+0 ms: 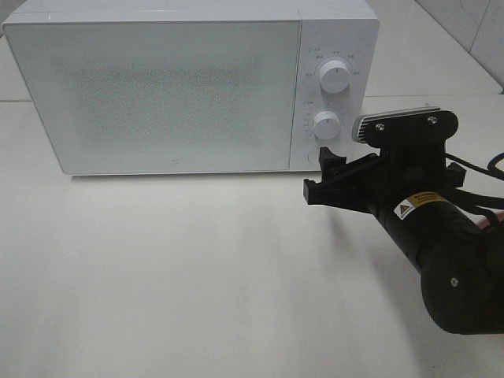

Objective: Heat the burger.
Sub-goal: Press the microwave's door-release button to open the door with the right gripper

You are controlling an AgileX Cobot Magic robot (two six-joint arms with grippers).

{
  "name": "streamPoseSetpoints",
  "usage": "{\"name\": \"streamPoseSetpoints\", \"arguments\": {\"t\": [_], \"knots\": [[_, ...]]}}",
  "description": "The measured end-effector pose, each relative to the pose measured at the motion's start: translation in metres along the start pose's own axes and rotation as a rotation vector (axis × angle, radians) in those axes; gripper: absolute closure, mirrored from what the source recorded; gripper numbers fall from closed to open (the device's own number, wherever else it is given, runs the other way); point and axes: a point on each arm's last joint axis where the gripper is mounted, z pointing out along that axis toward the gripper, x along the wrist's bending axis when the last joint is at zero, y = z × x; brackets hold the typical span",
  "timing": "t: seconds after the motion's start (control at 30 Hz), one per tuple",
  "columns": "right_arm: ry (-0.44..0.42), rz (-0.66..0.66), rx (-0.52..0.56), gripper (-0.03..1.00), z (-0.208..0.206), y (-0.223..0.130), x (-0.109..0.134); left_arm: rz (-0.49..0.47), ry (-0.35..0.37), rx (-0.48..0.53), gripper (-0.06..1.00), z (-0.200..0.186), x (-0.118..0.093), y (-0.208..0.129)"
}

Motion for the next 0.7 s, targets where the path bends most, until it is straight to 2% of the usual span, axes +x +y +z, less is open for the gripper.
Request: {"name": "streamPoseSetpoints", "arguments": {"t": [0.27, 0.7], "knots": [[0.012, -0.012, 0.006, 0.22, 0.014, -0.005, 0.010, 0.000, 0.000, 0.000, -0.04, 0.000, 0.000, 0.000], [0.011, 0.001, -0.018, 0.22, 0.022, 0.001, 0.008, 0.000, 0.000, 0.000, -0.04, 0.000, 0.000, 0.000]]}}
